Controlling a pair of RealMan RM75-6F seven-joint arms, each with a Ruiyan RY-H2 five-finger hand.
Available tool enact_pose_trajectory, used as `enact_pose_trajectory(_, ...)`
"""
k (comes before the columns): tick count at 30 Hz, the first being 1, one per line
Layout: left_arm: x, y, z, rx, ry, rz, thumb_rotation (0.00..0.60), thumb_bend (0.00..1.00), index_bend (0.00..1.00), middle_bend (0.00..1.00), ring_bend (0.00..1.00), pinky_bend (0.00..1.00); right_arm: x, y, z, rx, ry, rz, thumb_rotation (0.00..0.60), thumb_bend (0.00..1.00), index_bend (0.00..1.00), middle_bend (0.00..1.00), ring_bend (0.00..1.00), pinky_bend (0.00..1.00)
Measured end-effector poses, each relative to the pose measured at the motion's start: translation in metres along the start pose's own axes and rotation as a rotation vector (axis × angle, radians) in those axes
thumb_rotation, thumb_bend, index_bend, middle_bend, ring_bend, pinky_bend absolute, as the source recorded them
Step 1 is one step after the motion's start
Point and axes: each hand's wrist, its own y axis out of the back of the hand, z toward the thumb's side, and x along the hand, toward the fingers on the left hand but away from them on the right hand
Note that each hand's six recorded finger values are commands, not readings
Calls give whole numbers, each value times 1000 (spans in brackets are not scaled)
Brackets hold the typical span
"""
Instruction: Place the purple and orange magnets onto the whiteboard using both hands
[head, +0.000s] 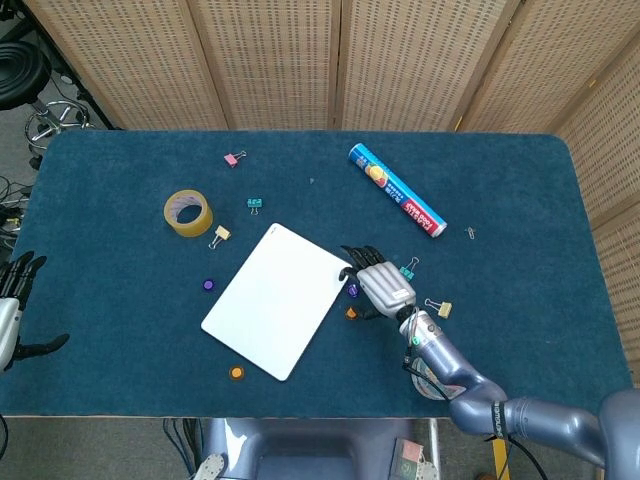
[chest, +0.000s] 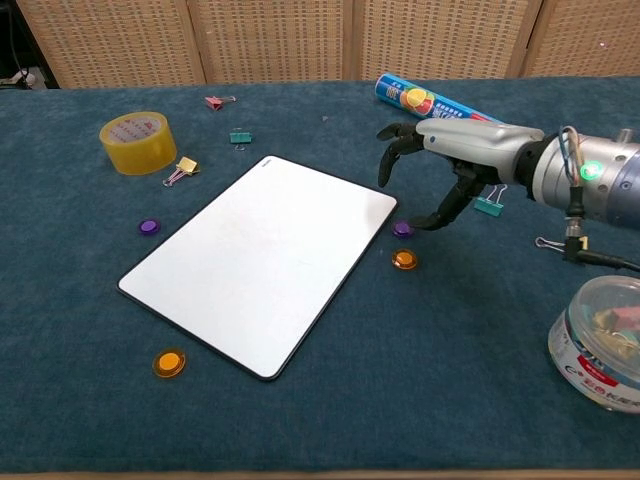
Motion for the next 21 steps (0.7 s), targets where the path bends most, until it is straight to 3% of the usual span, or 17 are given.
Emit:
enact_pose_trajectory(13, 0, 1, -1, -3, 2, -1, 600, 0, 0, 0, 0, 0, -11, -18, -6, -28, -184, 23, 600, 330, 333, 0, 0, 0)
enact_pose_trajectory(21, 0, 2, -2, -9, 4, 0, 600, 0, 0, 0, 0, 0, -18, -26, -9, -63, -237, 40, 600, 331, 341, 0, 0, 0)
